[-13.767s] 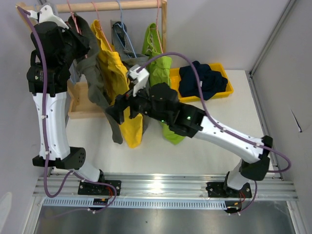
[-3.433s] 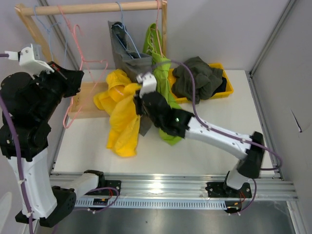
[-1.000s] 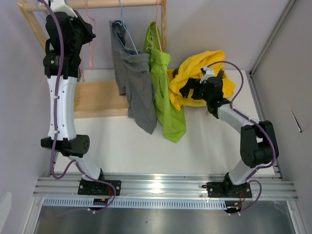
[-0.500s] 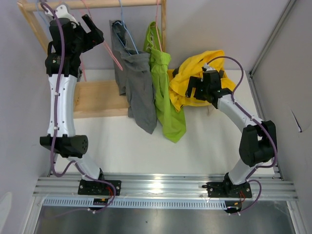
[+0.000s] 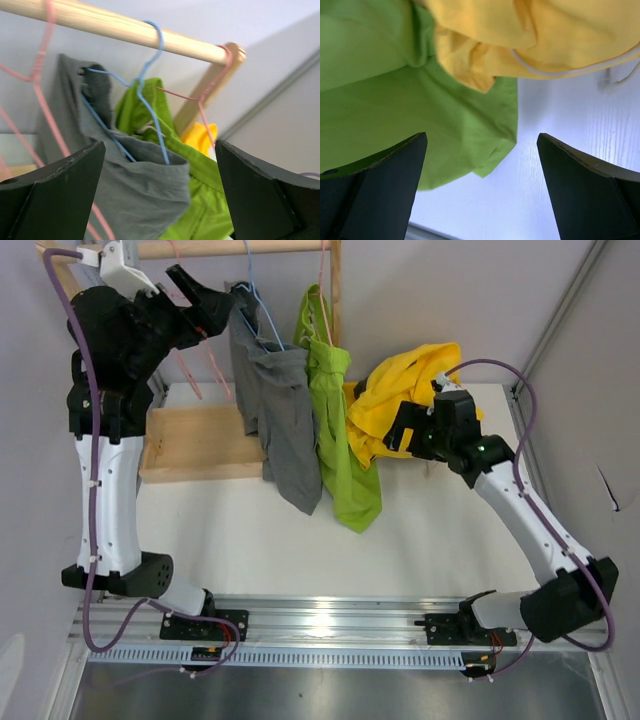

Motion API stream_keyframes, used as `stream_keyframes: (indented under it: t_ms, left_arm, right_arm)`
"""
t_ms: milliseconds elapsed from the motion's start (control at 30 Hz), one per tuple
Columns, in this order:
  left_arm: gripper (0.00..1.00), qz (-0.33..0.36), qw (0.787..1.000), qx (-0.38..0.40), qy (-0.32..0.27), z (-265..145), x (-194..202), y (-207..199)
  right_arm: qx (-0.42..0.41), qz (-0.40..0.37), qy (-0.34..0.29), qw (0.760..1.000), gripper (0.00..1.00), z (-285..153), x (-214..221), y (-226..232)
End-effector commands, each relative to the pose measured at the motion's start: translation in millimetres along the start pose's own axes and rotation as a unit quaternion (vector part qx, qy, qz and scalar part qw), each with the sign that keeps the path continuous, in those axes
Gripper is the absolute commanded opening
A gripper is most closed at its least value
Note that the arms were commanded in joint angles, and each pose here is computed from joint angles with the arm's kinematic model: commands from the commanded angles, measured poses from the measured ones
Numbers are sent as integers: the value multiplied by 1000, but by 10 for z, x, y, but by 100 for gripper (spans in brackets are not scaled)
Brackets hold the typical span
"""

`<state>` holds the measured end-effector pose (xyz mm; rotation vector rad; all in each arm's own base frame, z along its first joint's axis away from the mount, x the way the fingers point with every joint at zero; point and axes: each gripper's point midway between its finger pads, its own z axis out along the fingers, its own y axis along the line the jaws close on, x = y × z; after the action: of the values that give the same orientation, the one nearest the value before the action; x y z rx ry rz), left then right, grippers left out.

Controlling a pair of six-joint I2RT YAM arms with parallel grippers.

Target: Remove the shorts from the hanger

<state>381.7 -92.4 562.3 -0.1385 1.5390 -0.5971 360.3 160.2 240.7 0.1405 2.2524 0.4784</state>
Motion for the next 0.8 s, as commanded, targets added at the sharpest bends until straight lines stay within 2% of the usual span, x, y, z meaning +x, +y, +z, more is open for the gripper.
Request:
stream_keyframes:
  t_ms: [0,200,400,567,767]
  left_arm:
    - [97,-21,999,28,38,217,282,-130]
    - [95,-25,998,26,60,520,557,-177]
    - [94,-36,996,5,78,864,809,-59]
    - [93,-41,996,3,82,1109,918,-34]
    - [86,-48,995,12,82,1326,1034,-65]
  right_arm:
    - [-16,11,-24,1000,99,-316,-42,85]
    - [-12,4,-58,998,99,-620,-147,58]
    - [-17,-1,-80,997,99,-853,-253,64]
    - [-17,-7,-86,996,99,-906,-267,33]
    - [-18,-11,-81,996,99,-818,-213,-4]
